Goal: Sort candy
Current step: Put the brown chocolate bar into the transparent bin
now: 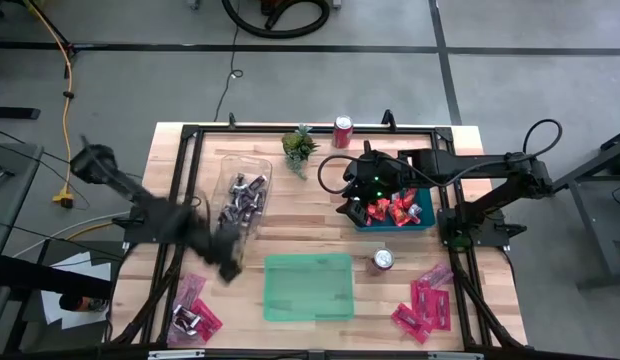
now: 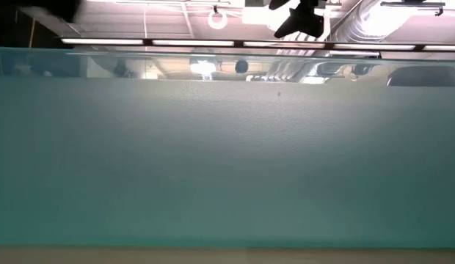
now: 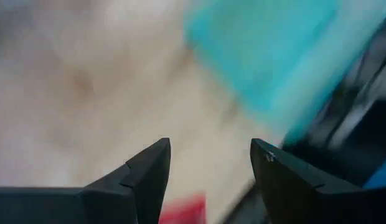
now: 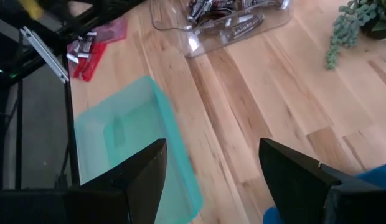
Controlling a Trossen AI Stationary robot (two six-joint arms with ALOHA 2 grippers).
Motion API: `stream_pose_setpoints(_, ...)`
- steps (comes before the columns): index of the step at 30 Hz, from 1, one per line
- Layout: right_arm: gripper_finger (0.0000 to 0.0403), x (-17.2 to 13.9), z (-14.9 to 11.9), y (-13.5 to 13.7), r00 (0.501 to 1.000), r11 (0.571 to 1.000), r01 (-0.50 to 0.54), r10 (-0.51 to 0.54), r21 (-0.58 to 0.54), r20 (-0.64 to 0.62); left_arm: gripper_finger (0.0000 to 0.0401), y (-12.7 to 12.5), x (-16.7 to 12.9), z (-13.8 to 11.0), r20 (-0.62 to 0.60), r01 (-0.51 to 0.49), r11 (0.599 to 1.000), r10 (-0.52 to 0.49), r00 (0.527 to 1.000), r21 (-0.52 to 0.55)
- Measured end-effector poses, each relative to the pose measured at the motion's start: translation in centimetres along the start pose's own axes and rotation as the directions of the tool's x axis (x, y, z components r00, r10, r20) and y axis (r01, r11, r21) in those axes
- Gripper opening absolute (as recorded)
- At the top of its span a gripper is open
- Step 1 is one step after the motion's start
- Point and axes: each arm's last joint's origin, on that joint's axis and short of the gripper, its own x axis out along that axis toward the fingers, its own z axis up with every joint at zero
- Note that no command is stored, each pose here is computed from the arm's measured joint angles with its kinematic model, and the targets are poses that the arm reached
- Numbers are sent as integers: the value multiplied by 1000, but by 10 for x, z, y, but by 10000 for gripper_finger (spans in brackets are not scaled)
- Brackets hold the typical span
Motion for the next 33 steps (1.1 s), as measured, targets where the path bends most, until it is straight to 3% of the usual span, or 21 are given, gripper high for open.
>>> stream_pose_setpoints(3,250,0,0,0,1000,1000,1,-1,-6,-2,209,-10,24,-43,-213,-81,996,84,974,23)
stream_pose_setpoints(8,250,0,0,0,1000,1000,1,-1,-28,-1,209,-13,65,-107,-493,-219,957,286,821,191)
stream_pose_setpoints(11,250,0,0,0,1000,999,1,-1,-41,-1,209,-18,76,-129,-474,-238,926,357,805,293)
stream_pose_setpoints(14,250,0,0,0,1000,999,0,0,-49,-1,209,-22,84,-137,-374,-257,908,376,848,330)
stream_pose_setpoints(17,250,0,0,0,1000,999,1,-1,-52,-1,209,-22,95,-140,-322,-307,898,405,856,315)
stream_pose_setpoints(23,250,0,0,0,1000,999,1,-1,-49,-1,209,-17,113,-146,-369,-403,879,474,800,255)
stream_pose_setpoints(33,250,0,-1,0,1000,999,3,-4,-49,-6,202,-12,126,-148,-379,-476,852,524,763,219)
